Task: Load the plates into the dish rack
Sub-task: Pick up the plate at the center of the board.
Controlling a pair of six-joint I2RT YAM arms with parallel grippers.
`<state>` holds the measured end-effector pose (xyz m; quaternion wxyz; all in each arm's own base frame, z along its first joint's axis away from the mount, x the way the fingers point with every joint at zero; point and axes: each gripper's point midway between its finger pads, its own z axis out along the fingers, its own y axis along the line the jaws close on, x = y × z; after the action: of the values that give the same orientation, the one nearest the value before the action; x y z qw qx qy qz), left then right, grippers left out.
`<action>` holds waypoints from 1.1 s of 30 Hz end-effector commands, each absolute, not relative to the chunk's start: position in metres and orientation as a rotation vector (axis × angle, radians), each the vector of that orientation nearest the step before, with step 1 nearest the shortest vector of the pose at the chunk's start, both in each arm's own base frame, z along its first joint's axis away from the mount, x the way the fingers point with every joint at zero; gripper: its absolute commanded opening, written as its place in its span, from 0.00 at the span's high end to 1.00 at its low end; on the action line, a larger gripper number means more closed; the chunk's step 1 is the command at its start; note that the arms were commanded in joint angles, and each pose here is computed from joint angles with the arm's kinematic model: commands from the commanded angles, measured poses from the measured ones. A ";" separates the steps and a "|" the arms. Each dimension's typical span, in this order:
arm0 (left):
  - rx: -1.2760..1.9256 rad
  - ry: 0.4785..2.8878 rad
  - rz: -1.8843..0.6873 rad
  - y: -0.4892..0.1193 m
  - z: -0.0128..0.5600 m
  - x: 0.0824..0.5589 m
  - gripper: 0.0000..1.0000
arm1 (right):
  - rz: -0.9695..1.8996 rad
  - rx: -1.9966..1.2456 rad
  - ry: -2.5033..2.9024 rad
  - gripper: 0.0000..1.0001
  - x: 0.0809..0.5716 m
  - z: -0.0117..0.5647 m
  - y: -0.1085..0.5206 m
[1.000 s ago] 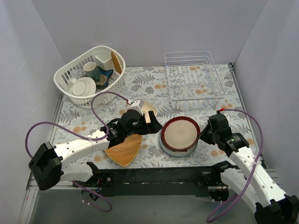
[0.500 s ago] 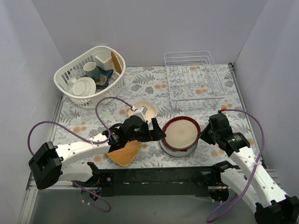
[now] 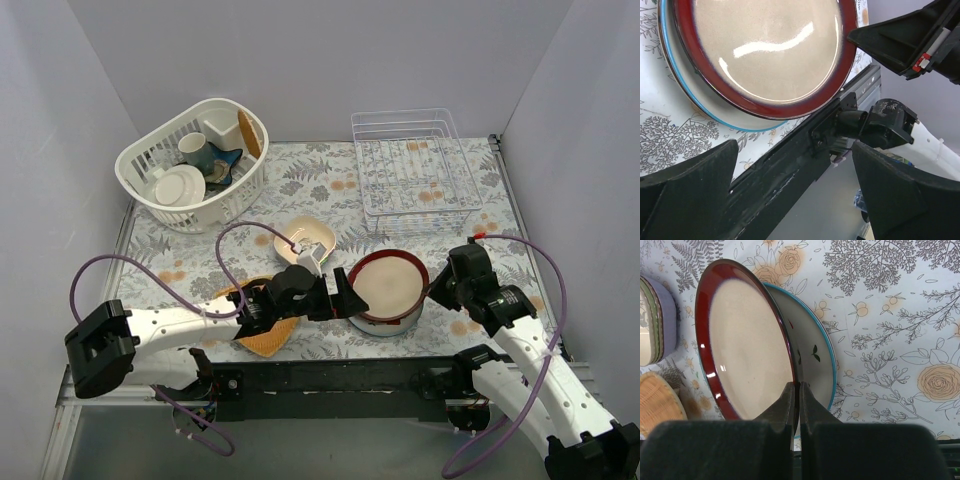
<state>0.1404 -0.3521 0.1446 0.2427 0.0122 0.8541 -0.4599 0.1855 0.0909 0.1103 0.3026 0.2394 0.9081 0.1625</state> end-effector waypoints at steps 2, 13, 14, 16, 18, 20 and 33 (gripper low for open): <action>-0.089 2.297 -1.326 -0.358 0.135 0.140 0.04 | 0.594 0.663 2.238 0.99 0.210 0.149 0.106; -0.230 2.251 -1.420 -0.373 0.127 0.138 0.06 | 0.618 0.633 2.268 0.99 0.209 0.145 0.112; -0.240 2.255 -1.420 -0.375 0.124 0.139 0.07 | 0.632 0.627 2.268 0.99 0.209 0.145 0.114; -0.245 2.233 -1.451 -0.382 0.130 0.140 0.07 | 0.634 0.626 2.275 0.99 0.208 0.142 0.114; -0.258 2.236 -1.451 -0.388 0.128 0.142 0.09 | 0.637 0.627 2.275 0.99 0.207 0.141 0.114; -0.265 2.232 -1.461 -0.394 0.131 0.142 0.10 | 0.637 0.626 2.274 0.99 0.207 0.140 0.114; -0.408 2.215 -1.455 -0.411 0.137 0.149 0.25 | 0.663 0.616 2.265 0.99 0.204 0.143 0.116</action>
<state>0.1374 -0.3967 0.1073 0.2184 -0.1053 0.8305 -0.5014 0.1850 0.0972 0.1117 0.3051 0.2357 0.9036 0.1866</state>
